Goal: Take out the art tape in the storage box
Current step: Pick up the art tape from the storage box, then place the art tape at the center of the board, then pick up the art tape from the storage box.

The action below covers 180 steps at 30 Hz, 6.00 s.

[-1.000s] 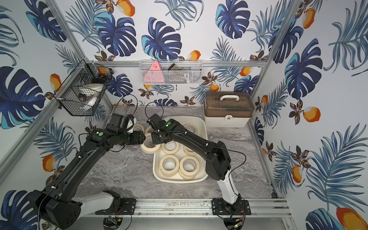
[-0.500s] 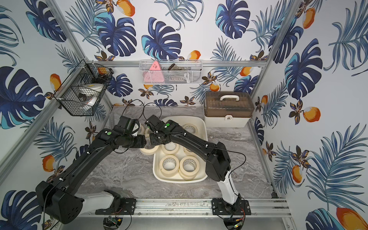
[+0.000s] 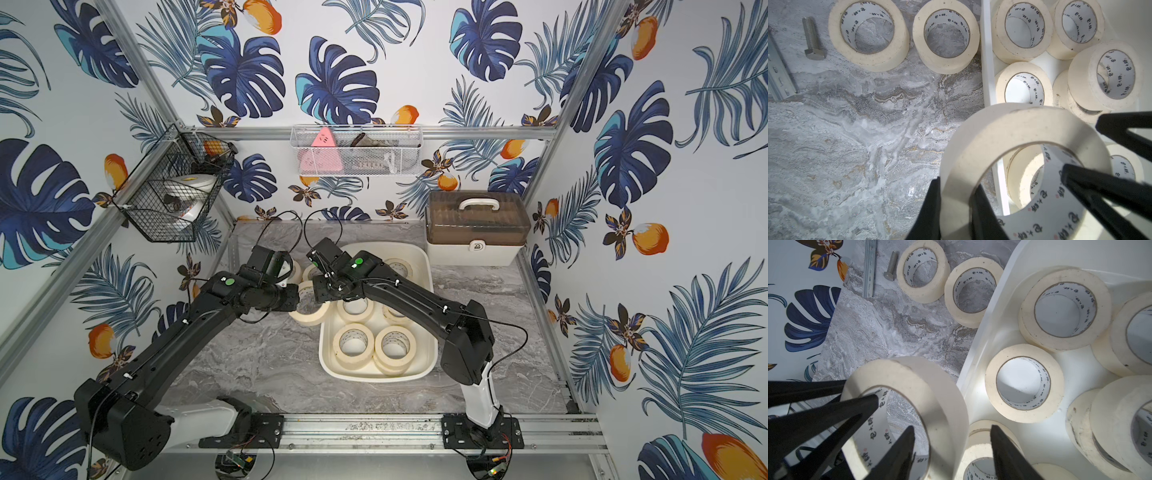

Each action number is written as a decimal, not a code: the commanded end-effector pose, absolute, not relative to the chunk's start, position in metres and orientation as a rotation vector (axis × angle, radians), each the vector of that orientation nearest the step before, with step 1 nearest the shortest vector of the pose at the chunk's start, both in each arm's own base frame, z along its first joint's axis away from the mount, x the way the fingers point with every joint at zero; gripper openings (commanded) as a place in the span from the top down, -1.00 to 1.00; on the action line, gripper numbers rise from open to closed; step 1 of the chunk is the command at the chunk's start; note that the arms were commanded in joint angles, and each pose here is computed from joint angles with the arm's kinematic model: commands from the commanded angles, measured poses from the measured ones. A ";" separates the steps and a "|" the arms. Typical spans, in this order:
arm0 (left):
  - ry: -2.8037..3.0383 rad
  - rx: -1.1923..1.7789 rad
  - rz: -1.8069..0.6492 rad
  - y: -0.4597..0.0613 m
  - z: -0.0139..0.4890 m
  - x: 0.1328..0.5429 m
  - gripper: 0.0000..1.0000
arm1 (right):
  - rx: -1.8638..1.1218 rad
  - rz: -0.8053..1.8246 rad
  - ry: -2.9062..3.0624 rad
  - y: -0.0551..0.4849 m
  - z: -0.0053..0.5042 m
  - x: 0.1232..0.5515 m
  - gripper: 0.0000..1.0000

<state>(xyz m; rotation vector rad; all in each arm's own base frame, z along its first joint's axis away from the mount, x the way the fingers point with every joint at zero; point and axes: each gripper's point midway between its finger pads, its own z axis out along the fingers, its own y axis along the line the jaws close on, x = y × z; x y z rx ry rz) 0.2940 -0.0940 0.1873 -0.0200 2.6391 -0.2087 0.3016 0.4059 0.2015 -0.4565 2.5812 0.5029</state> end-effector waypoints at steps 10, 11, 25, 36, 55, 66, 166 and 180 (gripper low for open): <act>2.524 -0.323 -0.057 -0.057 0.183 0.302 1.00 | -0.596 0.758 2.420 0.403 0.261 0.289 -0.39; 2.516 -0.363 -0.039 -0.051 0.180 0.302 1.00 | -0.613 0.762 2.406 0.401 0.266 0.287 -0.40; 2.565 -0.632 -0.010 -0.036 0.110 0.305 1.00 | -0.532 0.641 2.410 0.342 0.264 0.297 -0.40; 2.575 -0.605 0.017 -0.057 0.084 0.326 1.00 | -0.281 0.614 2.523 0.274 0.238 0.323 -0.40; 2.599 -0.599 0.056 -0.071 0.042 0.349 1.00 | -0.035 0.492 2.621 0.202 0.208 0.329 -0.39; 2.621 -0.589 0.061 -0.076 0.037 0.359 0.83 | 0.039 0.510 2.601 0.189 0.211 0.325 -0.40; 2.483 0.013 -0.310 -0.104 0.277 0.282 -0.62 | -0.238 0.429 2.627 0.323 0.194 0.315 0.71; 2.582 0.142 -0.190 -0.119 0.252 0.281 -0.55 | -0.372 0.503 2.619 0.392 0.194 0.288 0.70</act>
